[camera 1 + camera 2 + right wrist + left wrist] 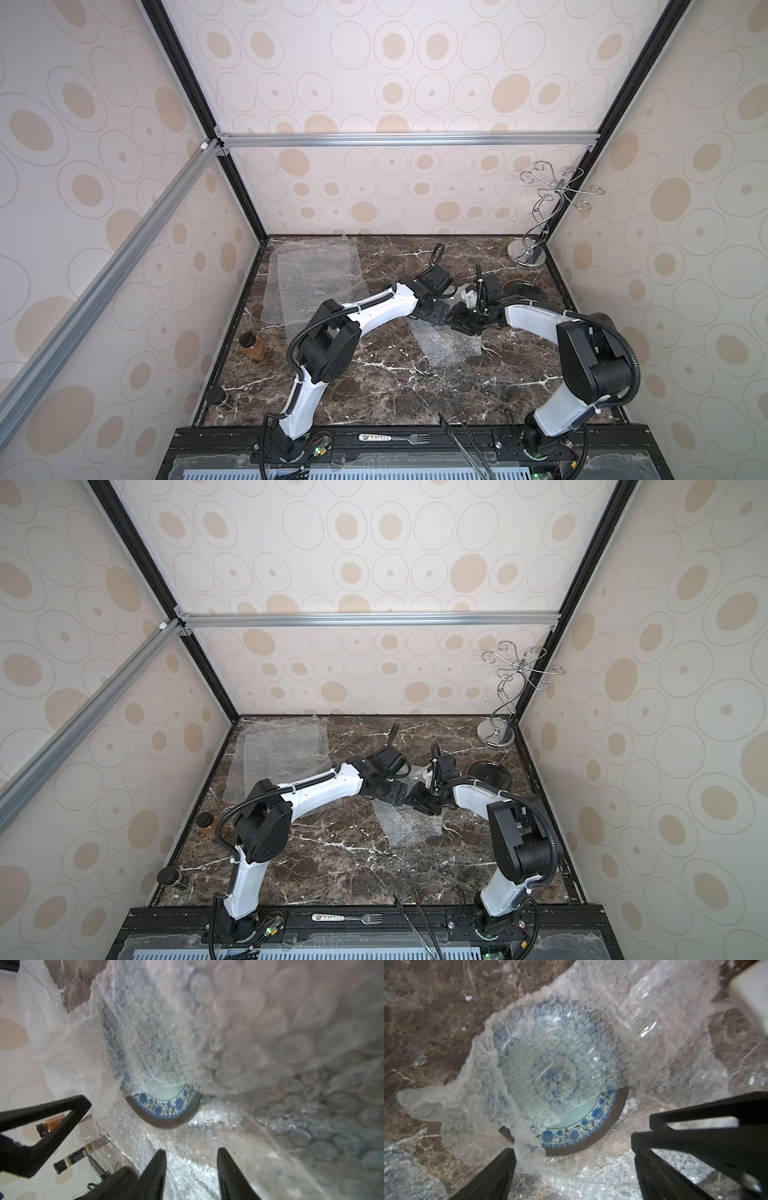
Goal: Unpack dinner plates from bubble wrap
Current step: Unwrap the bubble wrap at the center of the board.
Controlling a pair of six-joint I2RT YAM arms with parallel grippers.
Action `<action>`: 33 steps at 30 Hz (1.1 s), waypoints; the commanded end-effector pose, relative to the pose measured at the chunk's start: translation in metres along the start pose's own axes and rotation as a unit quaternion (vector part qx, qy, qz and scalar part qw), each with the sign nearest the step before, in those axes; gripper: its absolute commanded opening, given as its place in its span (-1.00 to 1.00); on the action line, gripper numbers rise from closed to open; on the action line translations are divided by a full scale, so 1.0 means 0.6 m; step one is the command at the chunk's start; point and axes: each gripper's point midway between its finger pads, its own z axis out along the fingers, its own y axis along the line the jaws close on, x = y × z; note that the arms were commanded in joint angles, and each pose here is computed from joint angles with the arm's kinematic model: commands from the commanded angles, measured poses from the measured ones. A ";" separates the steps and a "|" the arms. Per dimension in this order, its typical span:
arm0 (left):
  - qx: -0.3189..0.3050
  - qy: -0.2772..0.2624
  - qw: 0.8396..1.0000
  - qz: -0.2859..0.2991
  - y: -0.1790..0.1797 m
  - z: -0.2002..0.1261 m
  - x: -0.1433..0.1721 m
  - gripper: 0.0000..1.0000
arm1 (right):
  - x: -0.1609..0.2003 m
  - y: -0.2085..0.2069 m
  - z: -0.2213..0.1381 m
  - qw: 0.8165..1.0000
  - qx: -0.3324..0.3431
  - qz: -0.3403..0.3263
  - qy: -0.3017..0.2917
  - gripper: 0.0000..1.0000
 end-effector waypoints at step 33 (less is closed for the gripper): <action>0.057 0.006 0.992 -0.111 0.121 -0.034 0.110 0.75 | 0.187 0.119 0.095 0.988 -0.009 -0.111 0.111 -0.13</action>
